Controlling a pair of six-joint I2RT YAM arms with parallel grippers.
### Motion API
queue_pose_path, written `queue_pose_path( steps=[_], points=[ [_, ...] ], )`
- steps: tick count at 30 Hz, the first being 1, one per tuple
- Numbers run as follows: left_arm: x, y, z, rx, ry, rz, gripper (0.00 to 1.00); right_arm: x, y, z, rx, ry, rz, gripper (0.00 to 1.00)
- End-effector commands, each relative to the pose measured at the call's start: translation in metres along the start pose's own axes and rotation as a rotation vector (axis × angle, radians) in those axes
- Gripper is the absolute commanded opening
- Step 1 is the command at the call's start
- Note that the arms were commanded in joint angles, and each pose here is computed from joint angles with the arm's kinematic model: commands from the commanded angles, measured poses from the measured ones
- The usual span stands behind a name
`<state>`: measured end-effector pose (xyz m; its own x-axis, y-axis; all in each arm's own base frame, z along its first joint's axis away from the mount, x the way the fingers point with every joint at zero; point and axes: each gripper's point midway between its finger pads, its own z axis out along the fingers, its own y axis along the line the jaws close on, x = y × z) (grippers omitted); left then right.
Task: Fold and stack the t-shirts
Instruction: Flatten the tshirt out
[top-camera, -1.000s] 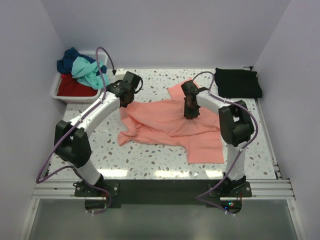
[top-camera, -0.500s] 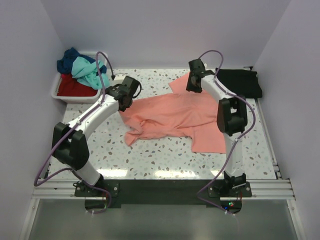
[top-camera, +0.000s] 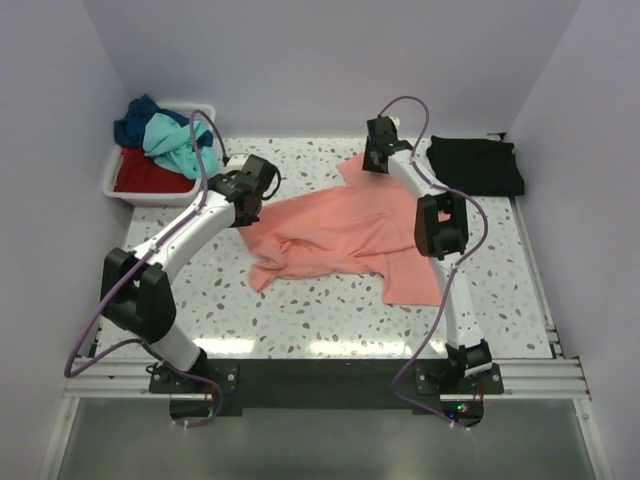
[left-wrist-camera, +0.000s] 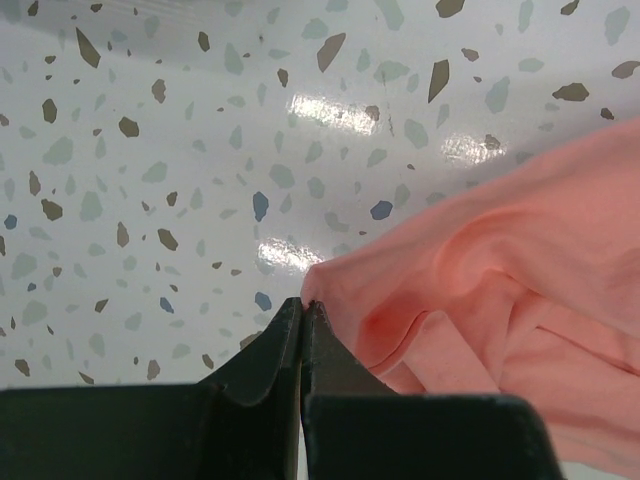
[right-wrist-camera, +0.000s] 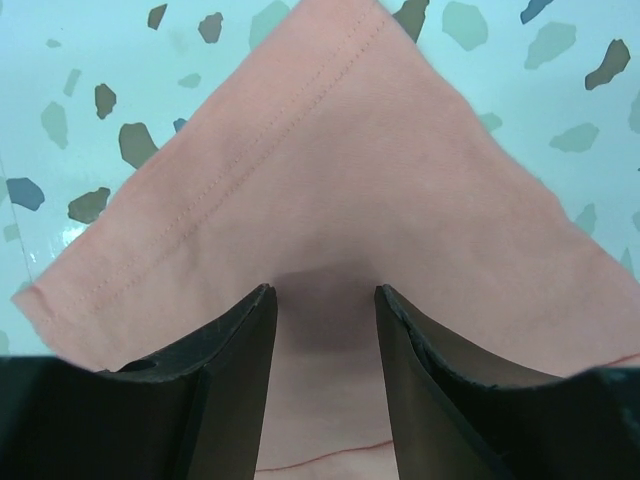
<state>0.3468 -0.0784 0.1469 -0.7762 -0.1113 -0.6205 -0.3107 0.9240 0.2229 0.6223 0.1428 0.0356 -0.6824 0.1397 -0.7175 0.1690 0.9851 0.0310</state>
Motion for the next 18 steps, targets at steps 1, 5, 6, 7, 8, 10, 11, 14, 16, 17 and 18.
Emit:
queue_pose_path(
  steps=[1,5,6,7,8,10,11,14,16,17,18],
  points=[
    [-0.005,0.012,-0.015,0.005,-0.02,-0.045,0.0,-0.002,-0.013,-0.008,0.031,0.021,-0.035,0.49],
    [-0.006,0.018,-0.019,-0.004,-0.03,-0.058,0.0,0.021,-0.026,-0.019,0.069,0.106,-0.057,0.45],
    [-0.006,0.019,-0.019,-0.008,-0.033,-0.06,0.0,0.036,-0.032,-0.02,0.086,0.148,-0.058,0.44],
    [-0.008,0.021,-0.021,-0.014,-0.042,-0.06,0.0,0.045,-0.037,-0.024,0.097,0.178,-0.058,0.42],
    [-0.009,0.023,-0.021,-0.021,-0.047,-0.061,0.0,0.044,-0.038,-0.035,0.096,0.181,-0.049,0.4],
    [-0.011,0.026,-0.023,-0.034,-0.06,-0.061,0.0,0.073,-0.048,-0.04,0.118,0.242,-0.043,0.4],
    [-0.012,0.028,-0.023,-0.036,-0.063,-0.06,0.0,0.079,-0.05,-0.046,0.118,0.255,-0.037,0.4],
    [-0.014,0.029,-0.025,-0.033,-0.073,-0.059,0.0,0.101,-0.053,-0.065,0.08,0.299,-0.015,0.42],
    [-0.014,0.028,-0.026,-0.028,-0.077,-0.059,0.0,0.115,-0.056,-0.08,0.066,0.325,-0.015,0.43],
    [-0.014,0.028,-0.026,-0.026,-0.077,-0.06,0.0,0.121,-0.051,-0.085,0.042,0.338,-0.018,0.44],
    [-0.014,0.029,-0.026,-0.024,-0.079,-0.06,0.0,0.137,-0.055,-0.09,0.045,0.369,-0.03,0.44]
  ],
)
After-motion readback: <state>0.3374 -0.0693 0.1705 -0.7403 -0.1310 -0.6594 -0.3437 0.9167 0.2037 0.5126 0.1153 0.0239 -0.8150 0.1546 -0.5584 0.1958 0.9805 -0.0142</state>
